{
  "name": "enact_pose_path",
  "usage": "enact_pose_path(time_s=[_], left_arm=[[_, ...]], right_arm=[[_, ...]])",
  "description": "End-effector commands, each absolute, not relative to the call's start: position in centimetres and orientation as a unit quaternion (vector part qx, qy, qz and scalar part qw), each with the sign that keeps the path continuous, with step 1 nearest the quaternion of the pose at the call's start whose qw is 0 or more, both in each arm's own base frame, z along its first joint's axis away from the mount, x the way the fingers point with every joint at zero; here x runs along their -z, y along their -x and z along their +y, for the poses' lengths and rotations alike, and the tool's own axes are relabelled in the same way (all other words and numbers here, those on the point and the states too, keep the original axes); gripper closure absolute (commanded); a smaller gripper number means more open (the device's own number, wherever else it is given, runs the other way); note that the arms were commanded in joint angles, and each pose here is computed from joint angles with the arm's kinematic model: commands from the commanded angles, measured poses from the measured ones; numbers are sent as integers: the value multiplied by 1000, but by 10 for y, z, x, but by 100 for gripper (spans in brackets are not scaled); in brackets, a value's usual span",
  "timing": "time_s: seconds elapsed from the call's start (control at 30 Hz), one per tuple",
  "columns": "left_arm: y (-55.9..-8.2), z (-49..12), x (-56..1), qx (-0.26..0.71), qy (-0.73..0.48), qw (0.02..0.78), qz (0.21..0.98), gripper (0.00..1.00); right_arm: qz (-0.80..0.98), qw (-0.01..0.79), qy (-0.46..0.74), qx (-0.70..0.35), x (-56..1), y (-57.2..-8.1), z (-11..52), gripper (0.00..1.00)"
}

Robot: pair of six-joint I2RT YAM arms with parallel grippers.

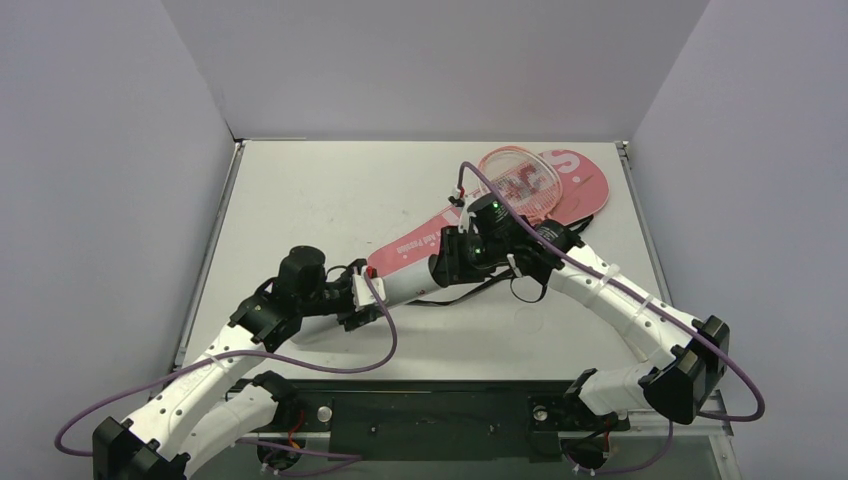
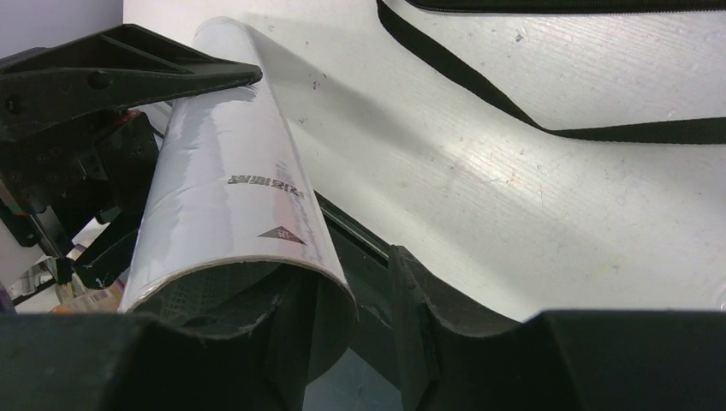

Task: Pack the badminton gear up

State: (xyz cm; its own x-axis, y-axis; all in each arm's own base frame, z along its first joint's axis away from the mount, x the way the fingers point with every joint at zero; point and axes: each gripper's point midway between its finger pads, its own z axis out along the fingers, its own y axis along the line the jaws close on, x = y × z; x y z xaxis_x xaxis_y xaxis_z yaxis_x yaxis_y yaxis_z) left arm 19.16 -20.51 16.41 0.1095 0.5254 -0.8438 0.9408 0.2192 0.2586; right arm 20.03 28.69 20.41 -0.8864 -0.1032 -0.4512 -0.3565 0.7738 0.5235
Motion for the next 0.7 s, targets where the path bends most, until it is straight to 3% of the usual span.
enact_pose_path(time_s=[0.0,0.23,0.33,0.5,0.67], left_arm=[[-201,-223,-226,236,-573,539,571,100],[-202,-221,-212,232,-573,530,581,100],[-203,-220,-207,230,-573,528,583,100],[-201,-219,-202,230,-573,524,587,100],[-199,-216,-198,228,-576,518,590,100]], right_arm=[[915,212,135,-316,-211,-201,293,67],[893,273,108,-342,-259,-210,266,49],[883,283,92,-364,-278,-212,255,36],[873,299,79,-377,-295,-212,240,33],[897,302,25,-323,-269,-222,202,32]])
